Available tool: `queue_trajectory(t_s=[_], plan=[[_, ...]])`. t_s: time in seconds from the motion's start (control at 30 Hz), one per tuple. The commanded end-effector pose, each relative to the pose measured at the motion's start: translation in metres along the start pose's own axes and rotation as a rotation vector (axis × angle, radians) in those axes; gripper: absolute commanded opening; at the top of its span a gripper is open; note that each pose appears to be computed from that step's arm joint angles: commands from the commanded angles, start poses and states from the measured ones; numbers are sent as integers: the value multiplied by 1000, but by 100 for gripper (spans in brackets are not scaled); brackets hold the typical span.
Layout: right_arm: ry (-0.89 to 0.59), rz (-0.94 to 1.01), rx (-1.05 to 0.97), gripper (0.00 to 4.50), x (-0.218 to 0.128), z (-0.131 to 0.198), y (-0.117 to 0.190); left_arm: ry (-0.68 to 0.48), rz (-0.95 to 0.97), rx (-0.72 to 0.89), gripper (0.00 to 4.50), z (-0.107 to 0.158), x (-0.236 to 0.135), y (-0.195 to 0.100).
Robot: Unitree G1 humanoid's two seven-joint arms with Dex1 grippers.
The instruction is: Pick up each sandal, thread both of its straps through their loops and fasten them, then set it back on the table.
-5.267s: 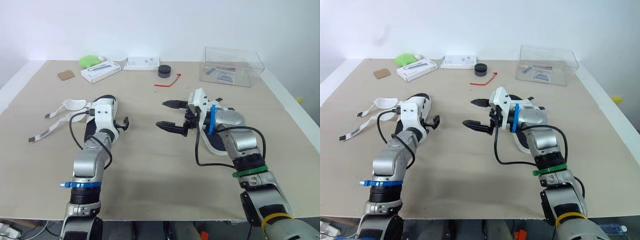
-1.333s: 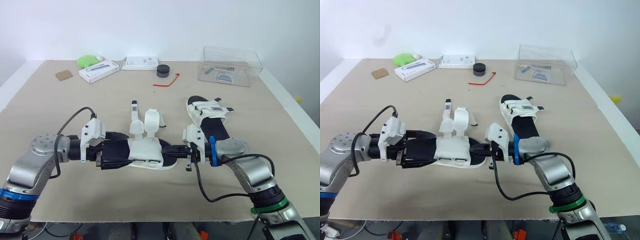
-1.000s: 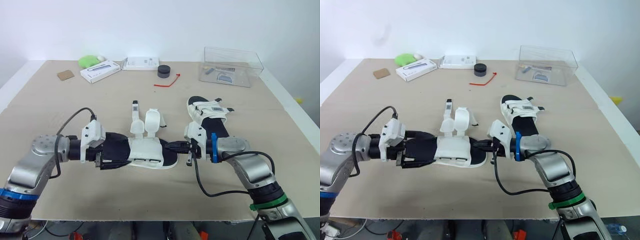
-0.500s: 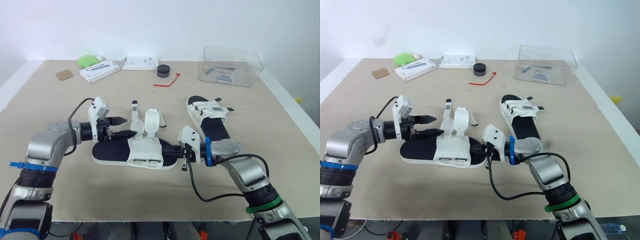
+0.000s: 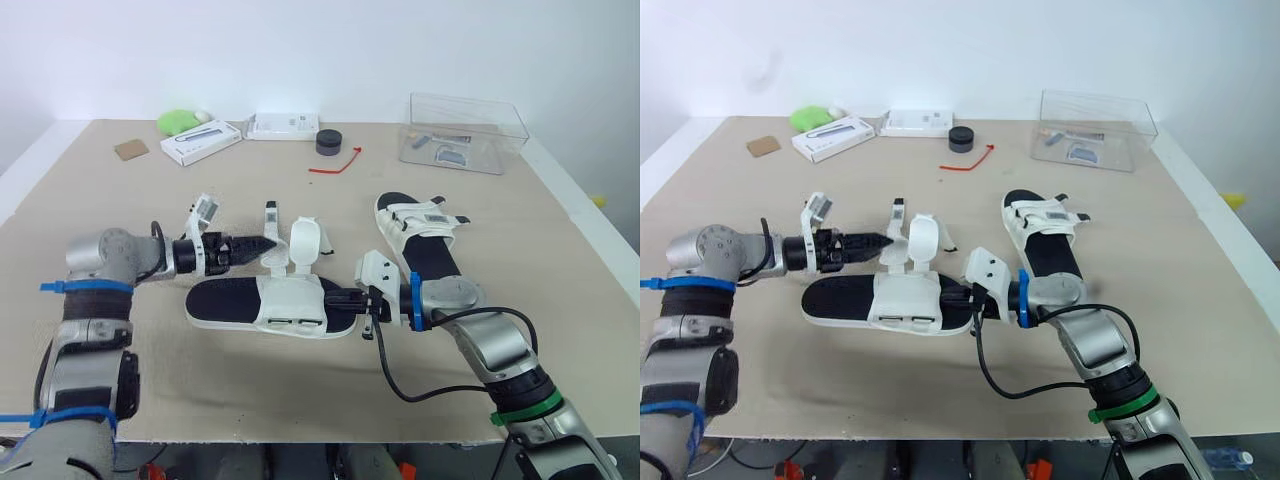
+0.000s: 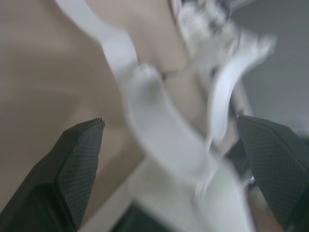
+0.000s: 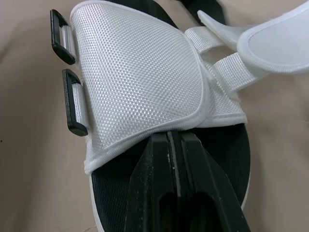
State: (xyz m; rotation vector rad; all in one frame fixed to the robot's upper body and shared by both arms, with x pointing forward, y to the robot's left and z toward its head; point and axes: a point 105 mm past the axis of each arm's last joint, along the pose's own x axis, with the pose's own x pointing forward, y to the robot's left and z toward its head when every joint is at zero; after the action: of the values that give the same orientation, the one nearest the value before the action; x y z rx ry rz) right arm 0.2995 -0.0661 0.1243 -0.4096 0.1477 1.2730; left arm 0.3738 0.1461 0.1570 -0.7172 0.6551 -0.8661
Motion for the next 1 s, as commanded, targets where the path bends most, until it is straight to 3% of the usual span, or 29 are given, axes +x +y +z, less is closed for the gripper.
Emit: queue_trajectory(t_s=[0.03, 0.37, 0.93, 1.0], plan=[[-39, -7, -55, 6, -2, 15, -3, -22, -17, -55, 450, 7, 5, -1], [-38, -6, -69, 6, -2, 17, -4, -24, -55, -184, 450, 10, 25, 1], [-34, -4, -89, 6, -3, 18, 1, -103, -63, -196, 450, 22, 36, 6], [-28, -4, -95, 0, -4, 17, 1, -123, -81, -203, 398, 25, 37, 3]])
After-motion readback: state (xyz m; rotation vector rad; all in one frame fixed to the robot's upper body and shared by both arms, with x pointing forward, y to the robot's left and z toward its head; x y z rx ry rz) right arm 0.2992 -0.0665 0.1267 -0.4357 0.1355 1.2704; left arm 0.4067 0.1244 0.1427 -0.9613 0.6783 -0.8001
